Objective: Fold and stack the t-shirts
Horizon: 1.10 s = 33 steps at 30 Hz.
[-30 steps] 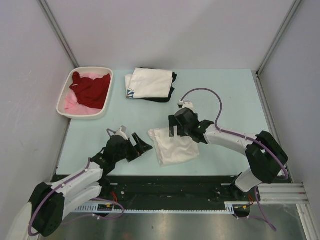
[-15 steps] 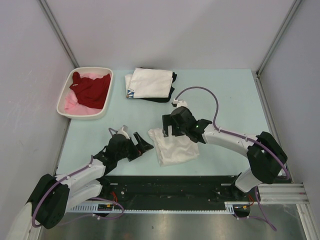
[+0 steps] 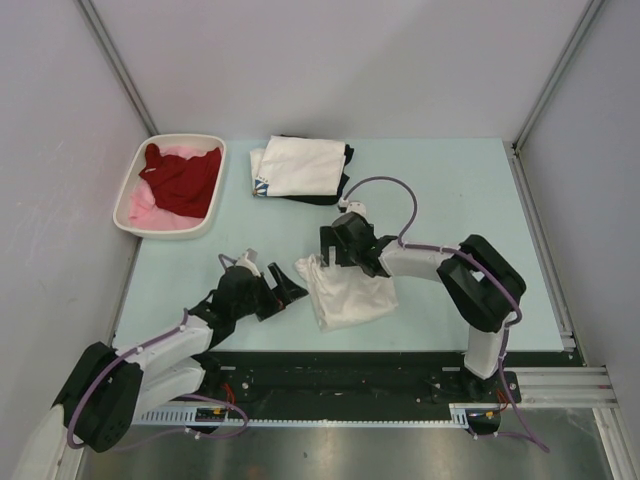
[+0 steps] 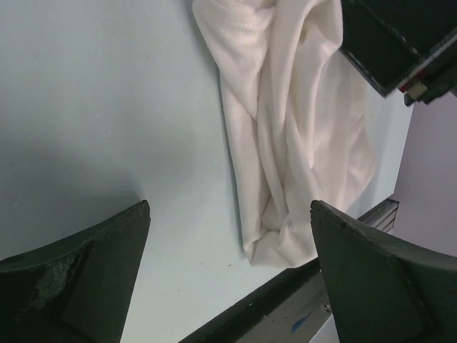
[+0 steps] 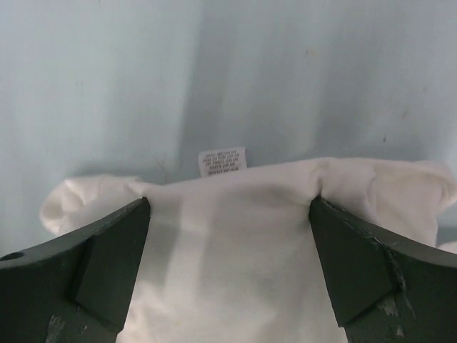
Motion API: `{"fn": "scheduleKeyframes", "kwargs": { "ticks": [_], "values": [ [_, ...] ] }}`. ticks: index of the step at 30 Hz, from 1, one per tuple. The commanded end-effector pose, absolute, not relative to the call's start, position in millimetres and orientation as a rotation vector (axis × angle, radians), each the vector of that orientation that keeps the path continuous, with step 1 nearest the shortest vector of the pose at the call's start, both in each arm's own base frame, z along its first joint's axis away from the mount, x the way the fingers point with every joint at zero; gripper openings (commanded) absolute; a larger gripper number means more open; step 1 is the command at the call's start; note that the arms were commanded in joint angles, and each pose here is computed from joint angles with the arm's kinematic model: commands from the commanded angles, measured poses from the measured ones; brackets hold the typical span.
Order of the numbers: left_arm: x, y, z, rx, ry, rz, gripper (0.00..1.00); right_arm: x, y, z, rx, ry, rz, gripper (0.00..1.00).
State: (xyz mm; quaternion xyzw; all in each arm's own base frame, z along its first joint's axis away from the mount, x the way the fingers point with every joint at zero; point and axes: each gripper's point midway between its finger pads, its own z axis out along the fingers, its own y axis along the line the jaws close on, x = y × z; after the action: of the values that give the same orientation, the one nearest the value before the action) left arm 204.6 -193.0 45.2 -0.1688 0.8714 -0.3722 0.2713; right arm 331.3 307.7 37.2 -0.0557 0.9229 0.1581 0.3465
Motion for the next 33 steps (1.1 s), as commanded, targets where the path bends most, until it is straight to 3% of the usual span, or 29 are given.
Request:
{"fn": "scheduleKeyframes", "kwargs": {
  "ticks": [1,7,11,16,20,30,33],
  "values": [
    [213.4,-194.6,50.7,-0.414,2.329,-0.999,1.0,369.5,320.4,15.6,-0.086,2.3,0.375,1.0],
    [211.1,-197.8,51.2,-0.402,2.342,-1.025,1.0,395.8,324.6,34.6,-0.115,2.225,0.281,1.0],
    [211.5,-200.1,62.8,-0.387,2.31,-1.057,1.0,390.0,319.3,110.7,-0.172,2.068,0.187,1.0],
    [212.6,-198.3,78.6,-0.351,2.279,-1.048,1.0,350.6,299.5,233.1,-0.29,1.843,0.075,1.0],
    [208.0,-193.6,76.6,-0.366,2.293,-1.027,1.0,300.9,278.0,268.1,-0.526,1.796,-0.063,1.0],
    [212.3,-194.1,78.0,-0.376,2.228,-1.071,1.0,178.8,232.5,184.0,-1.177,1.85,-0.46,1.0],
    [217.4,-190.4,77.8,-0.374,2.234,-1.029,1.0,152.7,230.5,164.1,-1.297,1.827,-0.454,1.0]
  ]
}}
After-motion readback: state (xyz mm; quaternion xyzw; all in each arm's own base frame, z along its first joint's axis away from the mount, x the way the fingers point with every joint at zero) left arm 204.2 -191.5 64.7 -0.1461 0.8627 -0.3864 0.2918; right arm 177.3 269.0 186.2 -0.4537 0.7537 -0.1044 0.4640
